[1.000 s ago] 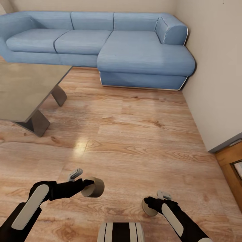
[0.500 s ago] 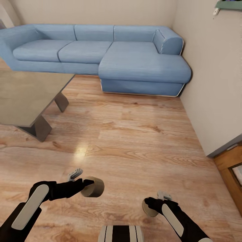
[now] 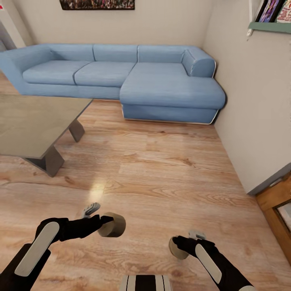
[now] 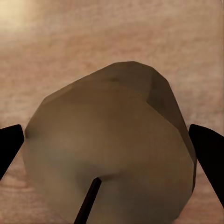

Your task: Place each of the two pumpkins and all three candles from the living room inside a cabinet in the living room (use any cabinet), then make sure every cabinet is closed, and position the cauldron so it is next to a table in the living room.

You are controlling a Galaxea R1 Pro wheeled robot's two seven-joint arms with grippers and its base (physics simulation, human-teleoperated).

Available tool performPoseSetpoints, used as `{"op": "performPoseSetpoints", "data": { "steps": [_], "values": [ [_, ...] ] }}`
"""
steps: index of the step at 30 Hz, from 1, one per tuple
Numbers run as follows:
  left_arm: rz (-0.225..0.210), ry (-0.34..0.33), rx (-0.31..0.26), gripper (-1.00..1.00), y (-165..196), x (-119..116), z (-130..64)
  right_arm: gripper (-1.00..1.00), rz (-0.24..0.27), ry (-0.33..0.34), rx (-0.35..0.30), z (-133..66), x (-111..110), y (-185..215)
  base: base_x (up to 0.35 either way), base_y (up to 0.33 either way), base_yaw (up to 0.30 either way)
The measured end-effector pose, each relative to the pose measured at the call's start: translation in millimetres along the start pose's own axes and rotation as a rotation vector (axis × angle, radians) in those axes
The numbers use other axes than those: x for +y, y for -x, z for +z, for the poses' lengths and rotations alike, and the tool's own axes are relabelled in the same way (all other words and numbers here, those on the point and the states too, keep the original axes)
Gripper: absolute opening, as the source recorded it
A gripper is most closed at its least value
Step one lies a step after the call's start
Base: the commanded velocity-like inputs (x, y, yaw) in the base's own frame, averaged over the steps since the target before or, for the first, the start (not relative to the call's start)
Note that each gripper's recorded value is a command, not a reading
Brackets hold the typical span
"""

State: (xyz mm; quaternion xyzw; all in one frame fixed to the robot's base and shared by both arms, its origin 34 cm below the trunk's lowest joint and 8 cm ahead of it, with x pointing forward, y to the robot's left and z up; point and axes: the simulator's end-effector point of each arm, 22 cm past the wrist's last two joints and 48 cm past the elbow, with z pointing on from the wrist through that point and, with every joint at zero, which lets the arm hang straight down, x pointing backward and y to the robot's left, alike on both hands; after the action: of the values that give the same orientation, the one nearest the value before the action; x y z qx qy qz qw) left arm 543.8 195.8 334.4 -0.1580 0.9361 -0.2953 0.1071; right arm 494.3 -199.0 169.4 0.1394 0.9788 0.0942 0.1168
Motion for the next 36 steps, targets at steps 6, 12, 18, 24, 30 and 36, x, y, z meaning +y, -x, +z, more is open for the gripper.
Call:
{"op": "performPoseSetpoints", "data": {
  "steps": [6,12,18,24,30,36],
  "values": [
    [0.013,-0.007,-0.02,-1.0,5,-7,-8.9,-1.0,0.003,0.011,-0.018,-8.6,5,9,0.0,0.0,0.0],
    [0.026,-0.016,-0.039,-1.0,10,-15,-17.6,-1.0,0.001,0.073,-0.065,-28.2,32,36,0.0,0.0,0.0],
    [0.039,-0.022,-0.058,-1.0,14,-22,-26.5,-1.0,0.011,0.133,-0.087,-47.0,55,52,0.0,0.0,0.0],
    [0.052,-0.029,-0.078,-1.0,19,-29,-35.8,-1.0,0.01,0.148,-0.111,-58.1,61,61,0.0,0.0,0.0],
    [0.064,-0.038,-0.097,-1.0,23,-37,-45.0,-1.0,0.005,0.155,-0.133,-68.2,66,69,0.0,0.0,0.0],
    [0.078,-0.046,-0.116,-1.0,26,-45,-54.0,-1.0,0.0,0.162,-0.157,-78.6,70,77,0.0,0.0,0.0]
  ]
}}
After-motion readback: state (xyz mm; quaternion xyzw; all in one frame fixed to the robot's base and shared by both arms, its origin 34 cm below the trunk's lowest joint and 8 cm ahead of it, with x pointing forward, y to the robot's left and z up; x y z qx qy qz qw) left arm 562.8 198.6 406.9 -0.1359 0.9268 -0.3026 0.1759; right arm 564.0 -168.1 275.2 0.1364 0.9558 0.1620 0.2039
